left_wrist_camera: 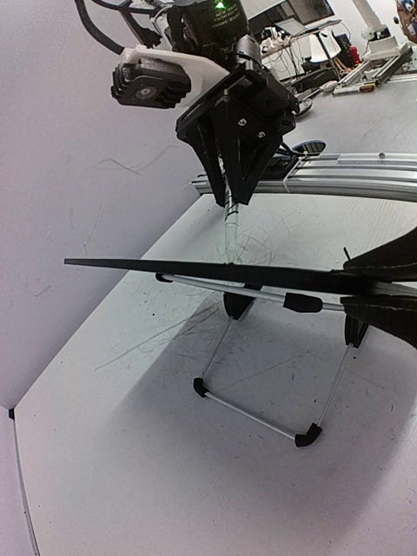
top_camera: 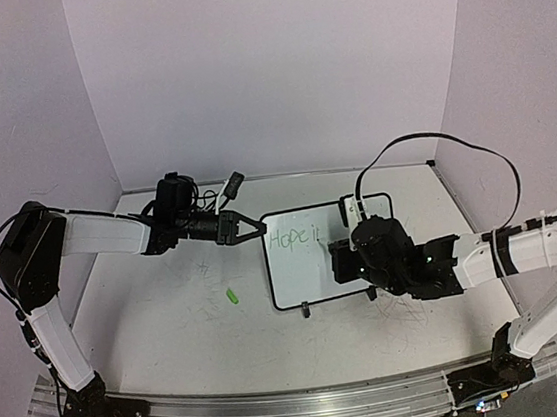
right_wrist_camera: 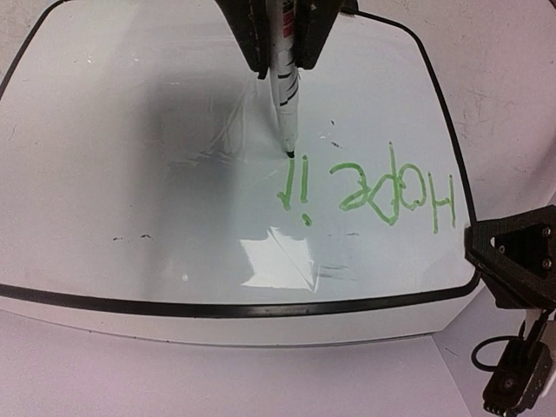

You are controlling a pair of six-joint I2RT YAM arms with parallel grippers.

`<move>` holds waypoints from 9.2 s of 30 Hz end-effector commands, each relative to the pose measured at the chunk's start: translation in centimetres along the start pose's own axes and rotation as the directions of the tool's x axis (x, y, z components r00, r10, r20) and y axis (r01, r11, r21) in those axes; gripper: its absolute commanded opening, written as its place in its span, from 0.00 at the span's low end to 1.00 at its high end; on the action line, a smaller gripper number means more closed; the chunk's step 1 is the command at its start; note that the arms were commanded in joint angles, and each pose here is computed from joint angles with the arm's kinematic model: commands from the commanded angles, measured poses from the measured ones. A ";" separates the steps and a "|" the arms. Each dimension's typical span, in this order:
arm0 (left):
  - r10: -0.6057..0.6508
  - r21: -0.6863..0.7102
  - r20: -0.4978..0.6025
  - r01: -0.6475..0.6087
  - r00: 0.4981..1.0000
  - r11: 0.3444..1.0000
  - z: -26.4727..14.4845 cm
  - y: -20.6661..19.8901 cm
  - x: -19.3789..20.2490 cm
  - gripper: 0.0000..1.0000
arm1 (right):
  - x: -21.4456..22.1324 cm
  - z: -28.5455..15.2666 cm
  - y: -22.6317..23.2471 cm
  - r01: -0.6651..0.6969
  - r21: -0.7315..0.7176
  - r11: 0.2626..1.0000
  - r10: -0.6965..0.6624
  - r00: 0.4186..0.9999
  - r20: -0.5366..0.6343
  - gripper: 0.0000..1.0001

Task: Write a sentence on the whiteboard

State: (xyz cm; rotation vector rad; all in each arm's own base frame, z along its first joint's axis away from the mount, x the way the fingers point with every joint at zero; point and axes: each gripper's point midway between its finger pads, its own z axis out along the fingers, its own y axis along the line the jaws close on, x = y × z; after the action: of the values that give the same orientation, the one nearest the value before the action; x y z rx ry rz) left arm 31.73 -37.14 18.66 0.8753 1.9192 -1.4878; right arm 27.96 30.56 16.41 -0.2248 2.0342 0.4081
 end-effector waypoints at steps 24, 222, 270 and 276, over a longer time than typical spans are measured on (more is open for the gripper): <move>0.047 0.057 0.019 -0.049 0.999 0.997 -0.6 -2.7 -1.2 0.00 | -4.4 0.4 -0.3 -0.009 0.062 0.998 0.002 0.994 0.109 0.00; 0.057 -0.111 0.098 -0.046 0.994 0.993 -2.1 -1.8 -2.2 0.00 | -4.4 0.5 -2.8 -0.001 0.092 0.996 -0.009 0.994 0.105 0.00; 0.056 -0.111 0.096 -0.045 0.994 0.993 -2.0 -1.6 -2.2 0.00 | -0.4 -0.3 -4.4 -0.011 0.119 0.993 0.010 1.000 0.008 0.00; 0.053 -0.110 0.094 -0.042 0.994 0.993 -1.9 -1.6 -2.1 0.00 | 0.2 -0.3 -3.7 -0.001 0.092 0.996 0.002 1.000 -0.013 0.00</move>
State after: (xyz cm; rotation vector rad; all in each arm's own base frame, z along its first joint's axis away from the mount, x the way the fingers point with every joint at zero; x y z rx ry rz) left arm 31.77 -36.25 18.82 0.7634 1.9704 -1.3713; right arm 29.27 27.43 16.30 -0.1631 2.0378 0.3374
